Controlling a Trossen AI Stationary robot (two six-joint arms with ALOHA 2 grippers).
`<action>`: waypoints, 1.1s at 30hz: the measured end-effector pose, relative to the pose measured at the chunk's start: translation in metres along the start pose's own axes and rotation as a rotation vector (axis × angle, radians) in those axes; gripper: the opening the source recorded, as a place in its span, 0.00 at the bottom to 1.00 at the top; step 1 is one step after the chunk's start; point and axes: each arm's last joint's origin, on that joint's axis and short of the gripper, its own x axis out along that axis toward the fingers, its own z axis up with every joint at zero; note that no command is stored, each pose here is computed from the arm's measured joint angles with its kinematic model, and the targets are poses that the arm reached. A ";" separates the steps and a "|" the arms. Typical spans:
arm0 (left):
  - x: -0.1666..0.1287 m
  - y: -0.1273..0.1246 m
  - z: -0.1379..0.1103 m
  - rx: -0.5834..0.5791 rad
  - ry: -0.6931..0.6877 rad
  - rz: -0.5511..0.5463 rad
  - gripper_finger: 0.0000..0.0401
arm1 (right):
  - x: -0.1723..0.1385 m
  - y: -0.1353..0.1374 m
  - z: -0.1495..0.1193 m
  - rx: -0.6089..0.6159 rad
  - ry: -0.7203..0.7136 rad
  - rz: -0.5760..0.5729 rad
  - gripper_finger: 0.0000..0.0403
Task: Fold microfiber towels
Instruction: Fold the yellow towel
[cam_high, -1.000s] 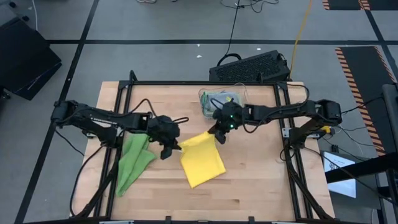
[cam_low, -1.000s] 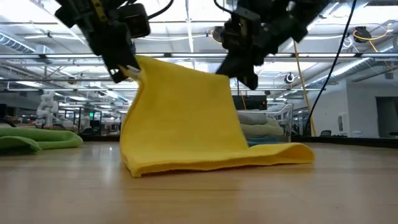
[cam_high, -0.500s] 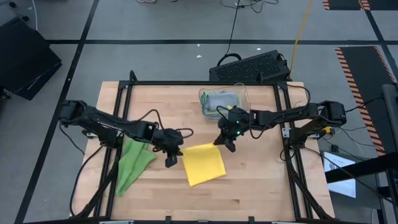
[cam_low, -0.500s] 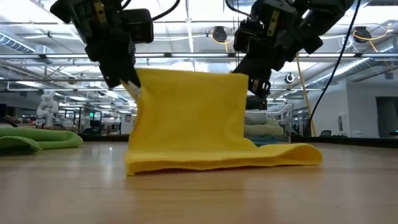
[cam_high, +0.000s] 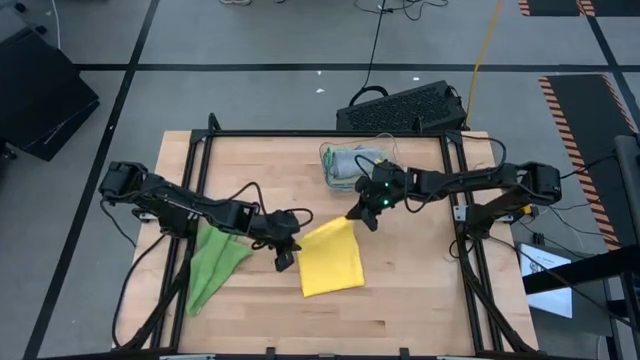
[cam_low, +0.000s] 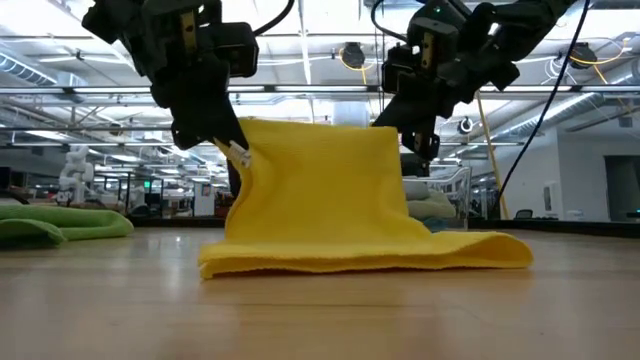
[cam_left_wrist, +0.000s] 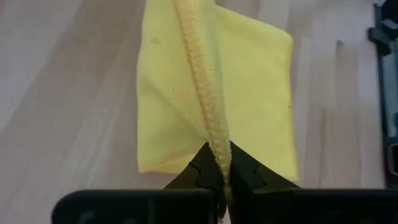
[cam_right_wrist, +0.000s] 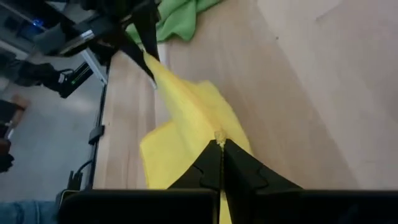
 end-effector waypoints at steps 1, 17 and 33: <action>0.000 0.000 -0.001 0.001 0.006 0.009 0.03 | -0.001 0.000 0.000 0.004 0.006 0.006 0.00; 0.021 -0.017 -0.017 0.084 0.085 -0.075 0.02 | 0.017 0.029 -0.039 -0.006 0.250 0.019 0.00; 0.043 -0.031 -0.028 0.041 0.122 -0.204 0.03 | 0.037 0.047 -0.067 0.097 0.375 0.019 0.00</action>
